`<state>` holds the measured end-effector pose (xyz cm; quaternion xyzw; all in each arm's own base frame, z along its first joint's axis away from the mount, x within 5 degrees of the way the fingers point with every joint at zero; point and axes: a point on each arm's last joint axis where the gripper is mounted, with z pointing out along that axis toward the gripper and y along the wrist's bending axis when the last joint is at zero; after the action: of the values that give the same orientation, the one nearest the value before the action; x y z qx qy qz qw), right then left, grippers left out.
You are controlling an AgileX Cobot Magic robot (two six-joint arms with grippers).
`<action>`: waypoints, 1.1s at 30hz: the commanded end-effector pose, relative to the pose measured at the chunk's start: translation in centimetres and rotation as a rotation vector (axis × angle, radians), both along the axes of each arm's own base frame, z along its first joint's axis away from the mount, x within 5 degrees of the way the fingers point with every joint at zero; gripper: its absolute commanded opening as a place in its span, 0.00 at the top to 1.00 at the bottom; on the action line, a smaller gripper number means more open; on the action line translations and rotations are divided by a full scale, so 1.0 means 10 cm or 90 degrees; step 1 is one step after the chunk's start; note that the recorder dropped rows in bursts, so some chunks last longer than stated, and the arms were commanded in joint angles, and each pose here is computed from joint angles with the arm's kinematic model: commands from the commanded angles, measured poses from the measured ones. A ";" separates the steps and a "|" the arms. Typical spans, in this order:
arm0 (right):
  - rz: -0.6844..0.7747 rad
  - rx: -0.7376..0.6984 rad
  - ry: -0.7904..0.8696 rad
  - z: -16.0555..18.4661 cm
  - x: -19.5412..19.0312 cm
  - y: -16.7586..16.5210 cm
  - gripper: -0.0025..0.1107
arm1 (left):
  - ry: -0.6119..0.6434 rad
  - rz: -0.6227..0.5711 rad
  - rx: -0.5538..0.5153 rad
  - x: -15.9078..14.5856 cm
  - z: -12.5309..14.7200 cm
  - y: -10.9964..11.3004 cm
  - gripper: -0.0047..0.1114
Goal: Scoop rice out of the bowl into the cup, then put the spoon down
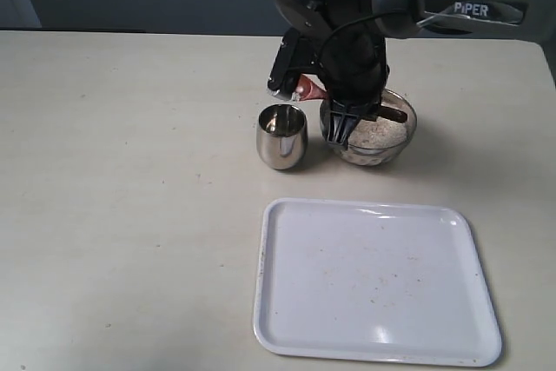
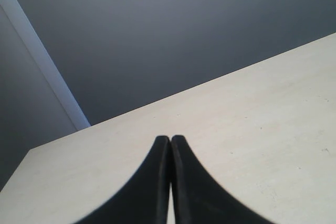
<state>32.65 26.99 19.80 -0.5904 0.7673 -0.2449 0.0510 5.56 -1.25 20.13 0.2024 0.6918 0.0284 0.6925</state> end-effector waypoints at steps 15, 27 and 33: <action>-0.002 -0.046 -0.044 -0.08 -0.08 0.01 0.98 | -0.006 -0.006 -0.004 -0.01 0.01 0.00 0.96; -0.001 -0.052 -0.099 -0.06 -0.17 0.14 0.98 | -0.006 -0.006 -0.004 -0.01 0.01 0.00 0.96; -0.001 -0.052 -0.086 -0.13 -0.20 0.17 0.98 | -0.006 -0.006 -0.004 -0.01 0.01 0.00 0.96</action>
<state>30.90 28.62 18.94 -0.5729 0.7518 -0.3153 0.0846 5.56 -1.25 20.13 0.2024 0.6918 0.0284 0.6925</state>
